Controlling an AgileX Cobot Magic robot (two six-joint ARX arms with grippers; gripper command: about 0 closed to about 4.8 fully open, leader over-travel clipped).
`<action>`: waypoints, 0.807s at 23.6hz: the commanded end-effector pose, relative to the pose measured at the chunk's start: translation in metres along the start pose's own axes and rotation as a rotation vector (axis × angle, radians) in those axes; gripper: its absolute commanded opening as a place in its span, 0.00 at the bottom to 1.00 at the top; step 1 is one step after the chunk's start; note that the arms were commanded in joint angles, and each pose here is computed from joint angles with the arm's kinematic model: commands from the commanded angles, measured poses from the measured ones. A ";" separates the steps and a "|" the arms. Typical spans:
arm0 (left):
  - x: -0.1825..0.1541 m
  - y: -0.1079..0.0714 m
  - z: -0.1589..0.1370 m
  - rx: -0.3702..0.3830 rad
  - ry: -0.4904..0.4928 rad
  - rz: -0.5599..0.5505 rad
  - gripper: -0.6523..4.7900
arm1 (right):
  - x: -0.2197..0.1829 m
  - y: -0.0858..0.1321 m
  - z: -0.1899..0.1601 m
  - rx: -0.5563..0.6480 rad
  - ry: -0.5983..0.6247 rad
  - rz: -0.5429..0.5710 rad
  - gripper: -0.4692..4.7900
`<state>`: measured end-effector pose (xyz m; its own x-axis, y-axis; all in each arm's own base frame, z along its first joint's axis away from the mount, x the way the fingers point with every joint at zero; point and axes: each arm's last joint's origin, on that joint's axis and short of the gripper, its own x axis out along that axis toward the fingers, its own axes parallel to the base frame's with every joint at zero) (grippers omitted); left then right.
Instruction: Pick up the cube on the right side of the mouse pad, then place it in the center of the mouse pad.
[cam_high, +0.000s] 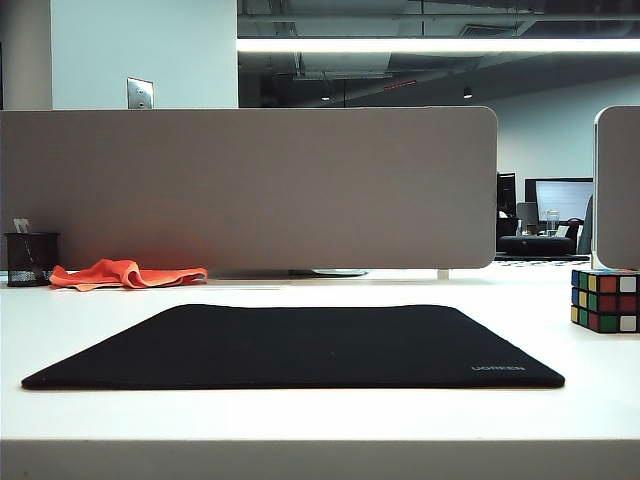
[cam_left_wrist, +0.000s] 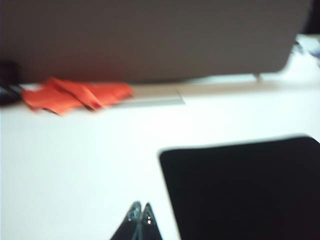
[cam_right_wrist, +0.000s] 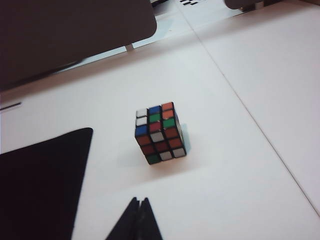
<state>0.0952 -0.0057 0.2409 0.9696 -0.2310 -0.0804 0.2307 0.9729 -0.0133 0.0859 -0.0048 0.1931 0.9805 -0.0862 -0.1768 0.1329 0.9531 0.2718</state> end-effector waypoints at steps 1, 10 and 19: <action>0.008 -0.001 0.016 0.014 0.070 -0.096 0.11 | -0.007 0.008 0.026 0.004 -0.051 0.041 0.08; 0.017 -0.003 0.034 0.042 0.095 -0.164 0.11 | 0.002 0.028 0.088 -0.172 0.072 0.038 0.08; 0.030 -0.003 0.030 0.002 0.159 -0.218 0.11 | 0.017 0.033 0.105 -0.215 0.130 -0.009 0.08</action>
<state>0.1242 -0.0147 0.2662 0.8835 -0.4030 -0.2389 0.4083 0.9124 -0.0290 0.1209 -0.0058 0.2967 0.9512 -0.0713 -0.3001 0.0977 0.9925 0.0739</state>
